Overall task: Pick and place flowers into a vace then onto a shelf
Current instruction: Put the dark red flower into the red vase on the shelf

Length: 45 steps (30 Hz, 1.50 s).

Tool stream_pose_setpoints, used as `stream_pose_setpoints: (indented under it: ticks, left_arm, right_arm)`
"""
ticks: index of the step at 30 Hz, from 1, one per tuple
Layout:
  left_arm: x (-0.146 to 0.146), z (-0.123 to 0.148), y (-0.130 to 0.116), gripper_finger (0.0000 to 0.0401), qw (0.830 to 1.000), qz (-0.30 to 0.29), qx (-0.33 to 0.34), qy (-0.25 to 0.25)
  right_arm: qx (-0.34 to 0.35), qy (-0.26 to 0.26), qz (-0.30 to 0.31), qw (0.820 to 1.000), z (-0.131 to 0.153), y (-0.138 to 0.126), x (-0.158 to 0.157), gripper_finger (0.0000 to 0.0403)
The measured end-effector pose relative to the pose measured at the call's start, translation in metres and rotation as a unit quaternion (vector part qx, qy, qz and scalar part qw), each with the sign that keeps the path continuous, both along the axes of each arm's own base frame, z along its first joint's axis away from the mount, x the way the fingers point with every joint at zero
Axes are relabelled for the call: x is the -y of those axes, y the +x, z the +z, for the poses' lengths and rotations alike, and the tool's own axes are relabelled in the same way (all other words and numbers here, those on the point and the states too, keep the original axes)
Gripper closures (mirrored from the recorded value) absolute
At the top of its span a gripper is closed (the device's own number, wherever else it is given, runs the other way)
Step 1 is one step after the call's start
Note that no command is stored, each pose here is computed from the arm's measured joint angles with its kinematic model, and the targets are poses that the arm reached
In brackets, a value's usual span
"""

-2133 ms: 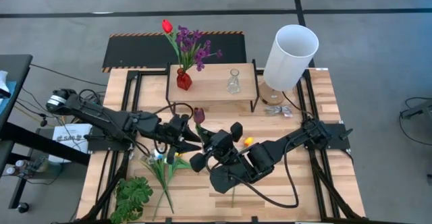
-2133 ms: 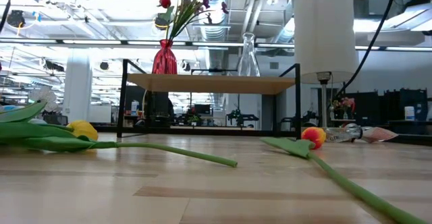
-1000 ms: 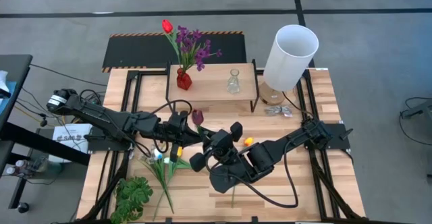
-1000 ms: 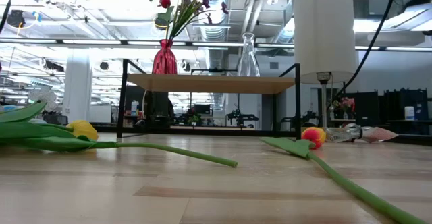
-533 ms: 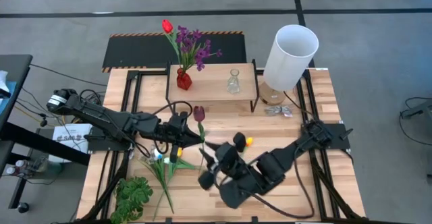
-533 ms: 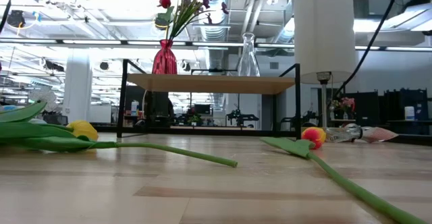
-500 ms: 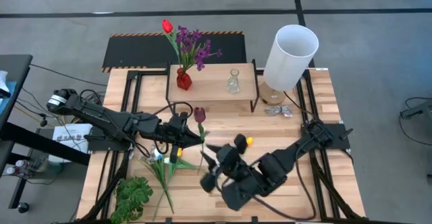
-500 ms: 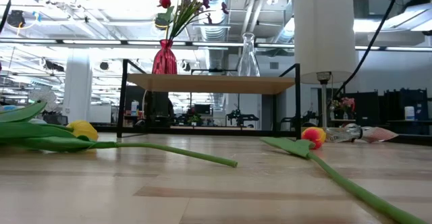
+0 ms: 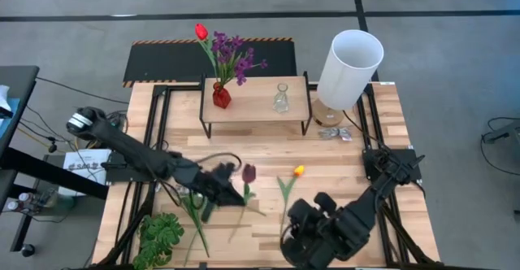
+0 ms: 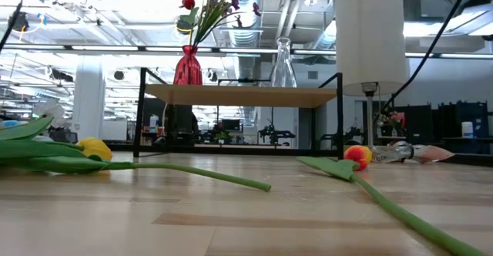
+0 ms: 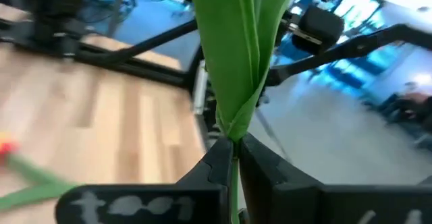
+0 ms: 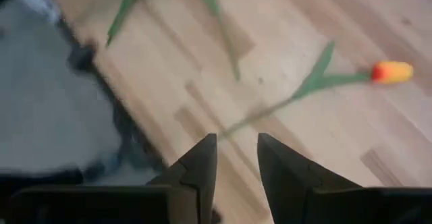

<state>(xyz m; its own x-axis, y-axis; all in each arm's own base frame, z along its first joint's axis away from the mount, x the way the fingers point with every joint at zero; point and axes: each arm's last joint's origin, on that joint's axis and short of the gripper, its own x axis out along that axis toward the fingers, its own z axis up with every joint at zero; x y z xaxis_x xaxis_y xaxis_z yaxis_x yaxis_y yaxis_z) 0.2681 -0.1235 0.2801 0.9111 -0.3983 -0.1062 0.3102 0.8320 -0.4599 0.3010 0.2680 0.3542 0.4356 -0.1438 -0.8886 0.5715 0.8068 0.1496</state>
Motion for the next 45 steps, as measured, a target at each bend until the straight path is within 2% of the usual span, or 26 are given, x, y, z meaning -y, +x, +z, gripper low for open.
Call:
stream_pose_setpoints:
  ticks: [6, 10, 12, 17, 21, 24, 27, 30, 35, 37, 40, 45]
  left_arm:
    - [0.028, -0.030, 0.033, 0.0401, 0.991, 0.004, 0.086, -0.098]
    - [0.039, -0.045, 0.046, 0.0401, 0.968, 0.050, 0.177, -0.170]
    - [0.045, -0.044, 0.052, 0.0401, 0.955, 0.086, 0.218, -0.181]
    - [0.054, -0.019, 0.076, 0.0401, 0.941, 0.188, 0.257, -0.116]
    - [0.049, 0.019, 0.093, 0.0401, 0.927, 0.291, 0.236, -0.020]
    - [0.034, 0.049, 0.095, 0.0401, 0.899, 0.389, 0.192, 0.053]
    - [0.014, 0.073, 0.085, 0.0401, 0.858, 0.479, 0.150, 0.108]
    - [-0.008, 0.094, 0.068, 0.0401, 0.817, 0.544, 0.122, 0.148]
    - [-0.041, 0.123, 0.033, 0.0401, 0.762, 0.614, 0.088, 0.189]
    - [-0.054, 0.129, 0.018, 0.0401, 0.742, 0.639, 0.073, 0.190]
    - [-0.073, 0.134, -0.007, 0.0401, 0.722, 0.665, 0.067, 0.181]
    - [-0.100, 0.134, -0.043, 0.0401, 0.701, 0.690, 0.078, 0.159]
  right_arm:
    - [-0.033, 0.020, 0.074, 0.997, 0.004, -0.020, -0.016, 0.0324]
    - [-0.036, 0.016, 0.117, 0.992, 0.003, -0.039, -0.034, 0.0337]
    - [-0.030, 0.007, 0.136, 0.990, 0.004, -0.049, -0.042, 0.0342]
    - [0.006, -0.026, 0.153, 0.988, 0.006, -0.066, -0.055, 0.0352]
    - [0.039, -0.036, 0.156, 0.986, 0.007, -0.074, -0.063, 0.0363]
    - [0.069, -0.037, 0.159, 0.984, 0.009, -0.079, -0.070, 0.0375]
    - [0.097, -0.037, 0.164, 0.981, 0.010, -0.086, -0.078, 0.0390]
    - [0.123, -0.041, 0.161, 0.978, 0.006, -0.094, -0.087, 0.0400]
    - [0.141, -0.045, 0.140, 0.979, -0.009, -0.106, -0.098, 0.0398]
    - [0.143, -0.046, 0.131, 0.980, -0.016, -0.110, -0.102, 0.0398]
    - [0.155, -0.044, 0.120, 0.980, -0.027, -0.110, -0.106, 0.0401]
    - [0.170, -0.041, 0.116, 0.978, -0.030, -0.109, -0.109, 0.0402]
